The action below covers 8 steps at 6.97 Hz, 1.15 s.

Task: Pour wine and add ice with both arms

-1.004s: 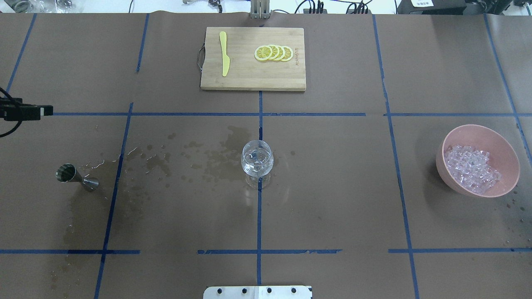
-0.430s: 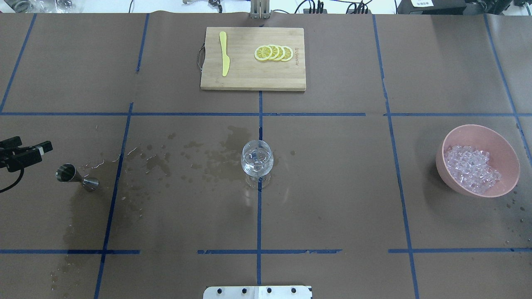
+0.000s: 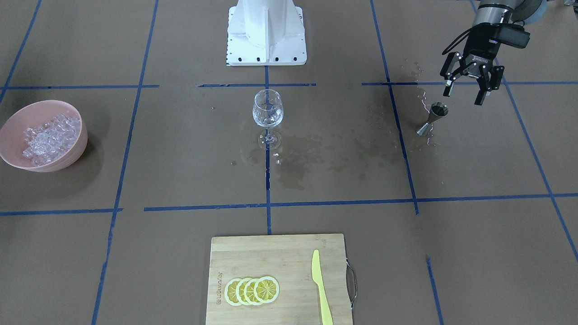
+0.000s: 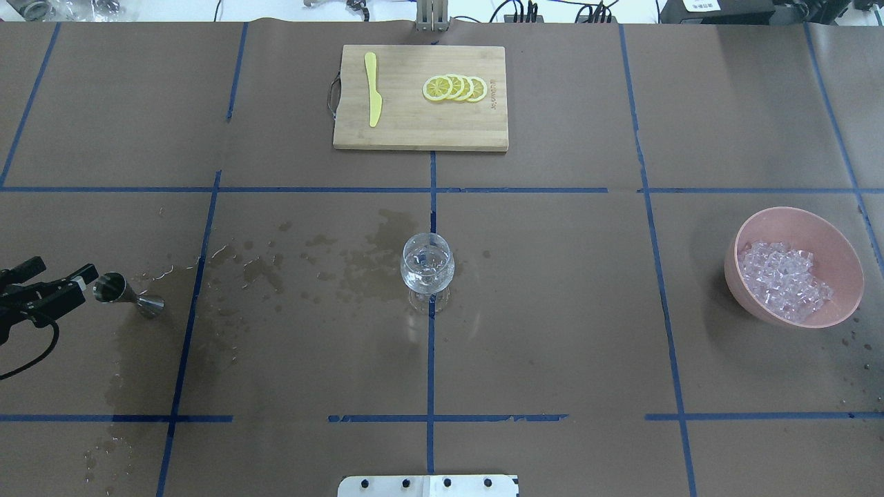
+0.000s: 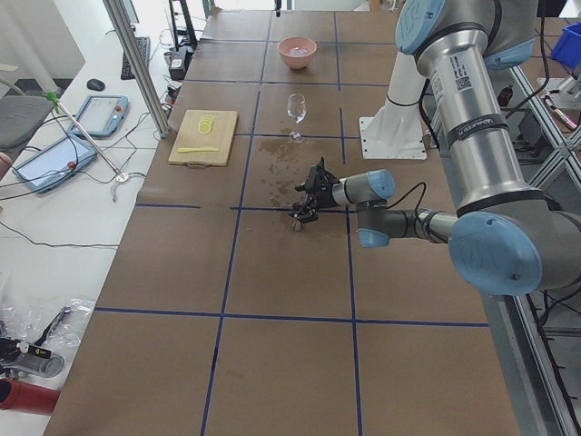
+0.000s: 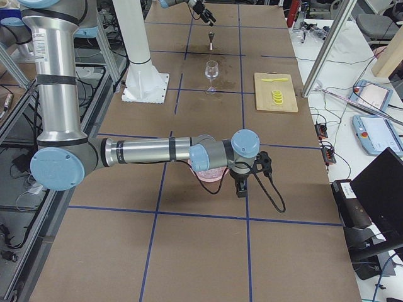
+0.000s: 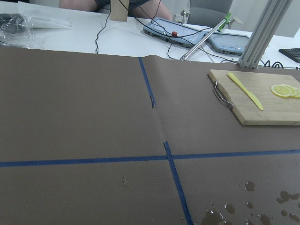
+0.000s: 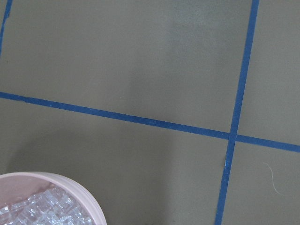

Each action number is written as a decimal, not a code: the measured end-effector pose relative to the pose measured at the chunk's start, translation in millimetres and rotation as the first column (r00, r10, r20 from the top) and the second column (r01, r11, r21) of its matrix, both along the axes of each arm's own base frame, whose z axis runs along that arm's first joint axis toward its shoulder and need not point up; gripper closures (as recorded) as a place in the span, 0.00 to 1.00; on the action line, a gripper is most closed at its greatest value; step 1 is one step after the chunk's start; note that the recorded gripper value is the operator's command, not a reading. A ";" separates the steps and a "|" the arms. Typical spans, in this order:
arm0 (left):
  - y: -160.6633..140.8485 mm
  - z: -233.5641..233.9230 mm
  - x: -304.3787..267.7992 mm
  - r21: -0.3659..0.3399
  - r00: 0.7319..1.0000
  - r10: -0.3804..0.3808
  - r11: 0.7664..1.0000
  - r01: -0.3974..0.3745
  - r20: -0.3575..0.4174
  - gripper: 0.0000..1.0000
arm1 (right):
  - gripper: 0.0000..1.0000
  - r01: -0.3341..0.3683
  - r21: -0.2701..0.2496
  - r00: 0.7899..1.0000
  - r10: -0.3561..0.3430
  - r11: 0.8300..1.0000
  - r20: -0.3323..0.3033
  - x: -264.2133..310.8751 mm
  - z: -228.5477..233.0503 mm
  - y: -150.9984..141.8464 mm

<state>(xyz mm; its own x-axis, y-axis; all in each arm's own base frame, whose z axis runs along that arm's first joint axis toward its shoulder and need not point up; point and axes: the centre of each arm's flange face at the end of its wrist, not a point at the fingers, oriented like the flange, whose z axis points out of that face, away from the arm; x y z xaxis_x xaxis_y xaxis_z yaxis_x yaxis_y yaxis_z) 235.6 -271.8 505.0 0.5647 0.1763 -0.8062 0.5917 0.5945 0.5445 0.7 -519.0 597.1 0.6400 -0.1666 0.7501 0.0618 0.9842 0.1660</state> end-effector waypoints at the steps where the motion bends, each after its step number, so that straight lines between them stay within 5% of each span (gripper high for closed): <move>1: 9.6 6.8 10.7 0.021 0.999 -0.032 0.999 0.031 0.021 0.01 | 0.00 0.000 0.001 1.000 0.000 1.000 0.002 -0.1 -0.5 0.1; 8: 35.3 41.8 73.1 0.101 0.990 -0.118 0.989 0.110 0.077 0.01 | 0.00 0.001 0.001 1.000 -0.001 1.000 0.001 0.1 0.1 0.1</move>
